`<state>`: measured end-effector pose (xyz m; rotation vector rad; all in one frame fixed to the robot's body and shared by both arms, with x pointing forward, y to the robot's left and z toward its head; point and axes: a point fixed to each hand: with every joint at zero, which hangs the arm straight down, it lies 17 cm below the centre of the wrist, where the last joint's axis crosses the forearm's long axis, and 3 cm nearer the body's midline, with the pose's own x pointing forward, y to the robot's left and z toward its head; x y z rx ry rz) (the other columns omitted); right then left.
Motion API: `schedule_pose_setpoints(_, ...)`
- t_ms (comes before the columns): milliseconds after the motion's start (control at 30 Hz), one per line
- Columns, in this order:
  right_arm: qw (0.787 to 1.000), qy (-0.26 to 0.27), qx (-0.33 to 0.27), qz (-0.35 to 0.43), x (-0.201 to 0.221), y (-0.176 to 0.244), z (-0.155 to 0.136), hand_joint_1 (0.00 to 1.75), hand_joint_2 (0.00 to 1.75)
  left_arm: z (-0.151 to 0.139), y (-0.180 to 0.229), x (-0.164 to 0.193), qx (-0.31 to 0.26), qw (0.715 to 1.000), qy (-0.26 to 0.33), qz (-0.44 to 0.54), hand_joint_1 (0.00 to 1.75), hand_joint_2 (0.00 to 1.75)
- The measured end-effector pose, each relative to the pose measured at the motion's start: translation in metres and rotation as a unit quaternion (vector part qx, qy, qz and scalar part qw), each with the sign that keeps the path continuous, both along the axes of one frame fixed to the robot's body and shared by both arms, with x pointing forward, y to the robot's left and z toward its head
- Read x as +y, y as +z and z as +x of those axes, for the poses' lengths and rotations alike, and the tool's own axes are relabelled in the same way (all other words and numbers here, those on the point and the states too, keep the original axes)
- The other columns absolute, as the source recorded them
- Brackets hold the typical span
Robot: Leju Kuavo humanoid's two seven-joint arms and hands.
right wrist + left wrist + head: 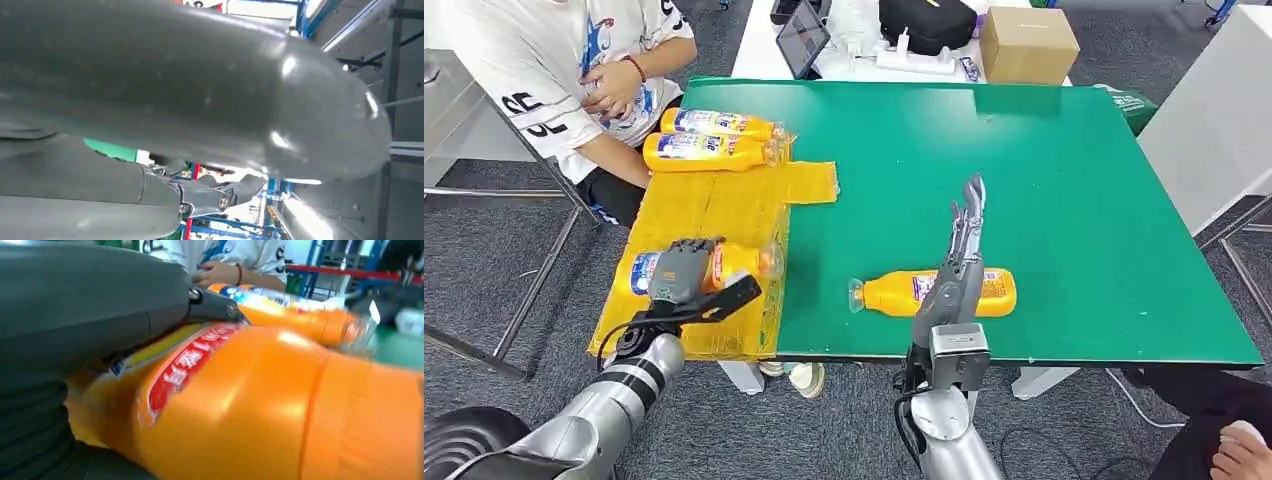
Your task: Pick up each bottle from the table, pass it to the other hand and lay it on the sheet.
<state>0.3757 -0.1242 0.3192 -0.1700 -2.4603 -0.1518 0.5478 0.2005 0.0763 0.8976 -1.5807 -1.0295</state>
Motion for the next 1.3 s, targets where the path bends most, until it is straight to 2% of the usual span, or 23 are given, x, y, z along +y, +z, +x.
schedule_pose_setpoints(167,1.0,0.018,0.007,0.005,0.002,-0.003,0.002,0.0,0.0,-0.006,-0.019,-0.007,0.032,0.999,-0.028,0.028,1.75,1.75)
schedule_pose_setpoints(200,1.0,0.022,0.009,0.005,0.003,-0.005,0.003,0.0,0.0,-0.008,-0.024,-0.009,0.039,0.998,-0.037,0.034,1.27,1.75)
schedule_pose_setpoints(233,1.0,0.026,0.011,0.004,0.004,-0.007,0.004,0.0,0.0,-0.009,-0.026,-0.011,0.043,0.997,-0.043,0.038,0.02,1.75)
schedule_pose_setpoints(267,0.999,0.03,0.015,0.003,0.005,-0.009,0.005,0.0,0.0,-0.01,-0.028,-0.012,0.047,0.997,-0.049,0.042,0.0,1.75)
schedule_pose_setpoints(300,0.999,0.033,0.018,0.001,0.006,-0.011,0.006,0.0,0.0,-0.01,-0.03,-0.013,0.051,0.996,-0.054,0.043,0.0,0.0)
schedule_pose_setpoints(433,0.999,0.04,0.032,-0.004,0.01,-0.021,0.011,0.0,0.0,-0.013,-0.038,-0.017,0.08,0.994,-0.068,0.019,0.0,0.0)
schedule_pose_setpoints(867,0.998,0.043,0.047,-0.011,0.012,-0.033,0.016,0.0,0.0,-0.017,-0.045,-0.019,0.1,0.992,-0.078,0.002,0.0,0.0)
schedule_pose_setpoints(1167,0.996,0.057,0.061,-0.018,0.017,-0.04,0.025,0.0,0.0,-0.024,-0.051,-0.034,0.181,0.967,-0.116,-0.136,0.0,0.0)
schedule_pose_setpoints(1233,0.996,0.057,0.066,-0.021,0.018,-0.044,0.028,0.0,0.0,-0.027,-0.046,-0.04,0.198,0.948,-0.125,-0.215,0.0,0.0)
schedule_pose_setpoints(1300,0.995,0.058,0.072,-0.025,0.019,-0.049,0.03,0.0,0.0,-0.029,-0.031,-0.044,0.184,0.92,-0.132,-0.319,0.0,0.0)
